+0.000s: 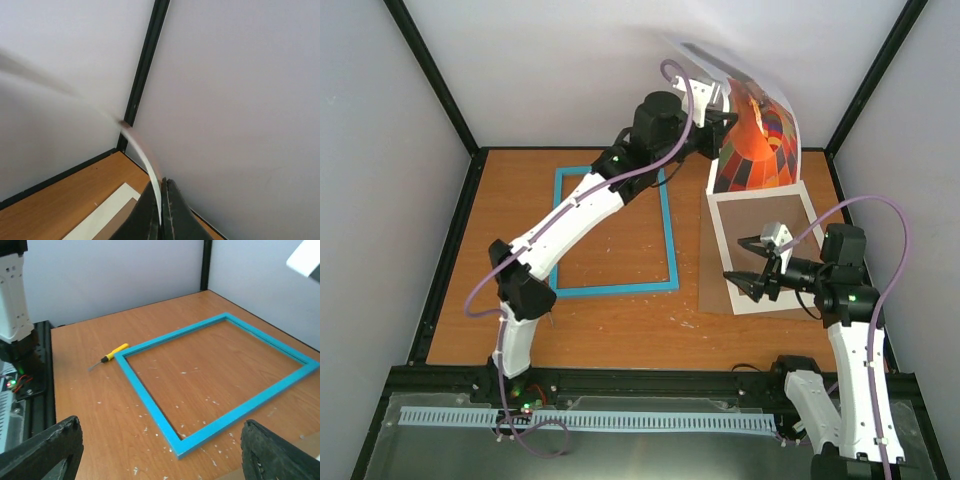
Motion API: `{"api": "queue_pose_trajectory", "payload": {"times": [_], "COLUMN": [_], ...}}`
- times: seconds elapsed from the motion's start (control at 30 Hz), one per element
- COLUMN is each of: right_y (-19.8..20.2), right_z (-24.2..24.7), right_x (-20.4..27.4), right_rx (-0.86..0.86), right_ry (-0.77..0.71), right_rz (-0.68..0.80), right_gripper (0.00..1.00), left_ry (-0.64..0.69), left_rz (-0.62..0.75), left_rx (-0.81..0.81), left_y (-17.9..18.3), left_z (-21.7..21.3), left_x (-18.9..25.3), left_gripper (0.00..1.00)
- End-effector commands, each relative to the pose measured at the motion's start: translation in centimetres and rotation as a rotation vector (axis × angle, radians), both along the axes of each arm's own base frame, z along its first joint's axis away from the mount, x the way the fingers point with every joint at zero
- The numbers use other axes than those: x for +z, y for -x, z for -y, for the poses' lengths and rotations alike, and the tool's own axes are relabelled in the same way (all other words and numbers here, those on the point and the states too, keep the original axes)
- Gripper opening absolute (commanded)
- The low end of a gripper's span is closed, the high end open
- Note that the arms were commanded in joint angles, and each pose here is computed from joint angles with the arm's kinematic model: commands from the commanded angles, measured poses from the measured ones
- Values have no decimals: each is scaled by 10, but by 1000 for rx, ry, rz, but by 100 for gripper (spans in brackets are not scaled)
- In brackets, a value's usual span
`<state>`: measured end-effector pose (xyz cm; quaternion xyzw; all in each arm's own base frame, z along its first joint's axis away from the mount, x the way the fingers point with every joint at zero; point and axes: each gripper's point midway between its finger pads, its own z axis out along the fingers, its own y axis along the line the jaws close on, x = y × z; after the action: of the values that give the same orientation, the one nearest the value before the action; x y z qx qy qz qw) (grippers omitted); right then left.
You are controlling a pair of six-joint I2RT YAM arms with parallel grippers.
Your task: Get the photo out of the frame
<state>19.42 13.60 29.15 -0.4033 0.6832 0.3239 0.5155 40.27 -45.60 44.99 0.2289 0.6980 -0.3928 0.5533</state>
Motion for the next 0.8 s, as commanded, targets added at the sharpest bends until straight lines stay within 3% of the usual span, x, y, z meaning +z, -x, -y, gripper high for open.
{"api": "queue_pose_trajectory", "payload": {"times": [0.0, 0.2, 0.43, 0.77], "right_y": [19, 19, 13, 7], "right_z": [-8, -9, -7, -5], "right_x": [8, 4, -1, -4], "right_rx": [105, 116, 99, 71], "right_ry": [-33, -30, -27, -13], "right_rz": [31, 26, 5, 3], "right_gripper": [85, 85, 85, 85], "left_ry": [75, 151, 172, 60], "left_rz": [32, -294, -639, -858], "left_rx": [6, 77, 131, 50], "left_y": [11, -11, 2, 23], "left_z": [-17, -45, -66, -57], "left_x": [18, -96, -225, -322], "left_gripper": [1, 1, 1, 1]}}
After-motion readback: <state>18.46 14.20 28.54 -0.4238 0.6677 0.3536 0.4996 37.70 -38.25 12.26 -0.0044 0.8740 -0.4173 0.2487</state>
